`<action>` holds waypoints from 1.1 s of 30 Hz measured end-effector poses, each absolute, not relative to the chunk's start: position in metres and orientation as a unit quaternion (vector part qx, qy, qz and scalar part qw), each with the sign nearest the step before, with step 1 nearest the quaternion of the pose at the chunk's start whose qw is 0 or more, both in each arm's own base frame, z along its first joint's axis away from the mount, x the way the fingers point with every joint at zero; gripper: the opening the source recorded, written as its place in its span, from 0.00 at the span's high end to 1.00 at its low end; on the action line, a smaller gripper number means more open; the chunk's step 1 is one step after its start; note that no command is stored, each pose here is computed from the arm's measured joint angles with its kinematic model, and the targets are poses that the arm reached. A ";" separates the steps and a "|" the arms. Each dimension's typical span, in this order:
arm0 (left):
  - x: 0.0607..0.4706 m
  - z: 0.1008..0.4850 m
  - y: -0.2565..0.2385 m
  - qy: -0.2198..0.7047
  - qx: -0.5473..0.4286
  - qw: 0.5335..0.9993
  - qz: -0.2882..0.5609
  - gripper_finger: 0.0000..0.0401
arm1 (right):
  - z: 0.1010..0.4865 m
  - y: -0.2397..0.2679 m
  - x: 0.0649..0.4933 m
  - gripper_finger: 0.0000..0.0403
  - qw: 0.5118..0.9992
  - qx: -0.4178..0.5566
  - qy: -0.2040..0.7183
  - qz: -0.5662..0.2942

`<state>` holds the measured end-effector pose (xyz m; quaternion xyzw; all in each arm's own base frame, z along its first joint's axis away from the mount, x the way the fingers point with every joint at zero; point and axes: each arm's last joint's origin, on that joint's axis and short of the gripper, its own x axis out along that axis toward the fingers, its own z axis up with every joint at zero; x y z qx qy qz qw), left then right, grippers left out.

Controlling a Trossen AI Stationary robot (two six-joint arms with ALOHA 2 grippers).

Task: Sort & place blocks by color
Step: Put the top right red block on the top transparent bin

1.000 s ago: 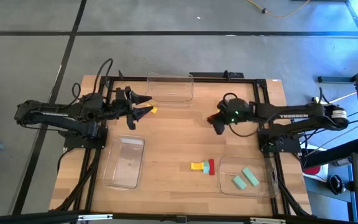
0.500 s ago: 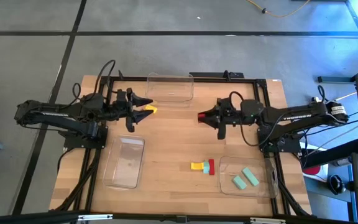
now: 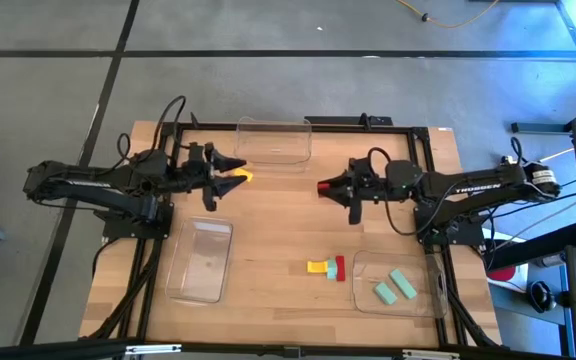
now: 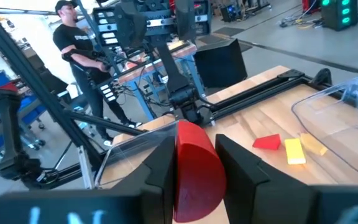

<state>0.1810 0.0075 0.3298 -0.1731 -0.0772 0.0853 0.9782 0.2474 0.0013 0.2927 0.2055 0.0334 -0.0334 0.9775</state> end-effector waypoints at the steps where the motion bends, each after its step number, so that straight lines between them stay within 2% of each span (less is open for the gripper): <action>1: 0.186 0.327 0.008 -0.068 -0.180 0.978 0.082 0.42 | 0.292 0.001 0.249 0.78 0.977 0.205 0.033 -0.039; 5: 0.210 0.307 0.009 -0.011 -0.209 0.976 0.052 0.42 | 0.298 -0.002 0.265 0.78 0.979 0.194 0.032 -0.049; 7: 0.223 0.302 0.009 -0.012 -0.220 0.975 0.028 0.42 | 0.304 -0.002 0.277 0.78 0.982 0.180 0.030 -0.049; 16: 0.265 0.288 0.002 -0.081 -0.238 0.967 -0.050 0.42 | 0.319 0.001 0.323 0.78 0.988 0.152 0.035 -0.002; 27: 0.273 0.280 -0.001 -0.084 -0.258 0.962 -0.014 0.42 | 0.320 0.003 0.330 0.78 0.984 0.176 0.022 0.008; 33: 0.283 0.282 -0.001 -0.084 -0.251 0.964 -0.014 0.42 | 0.304 0.003 0.347 0.78 0.979 0.205 0.013 0.008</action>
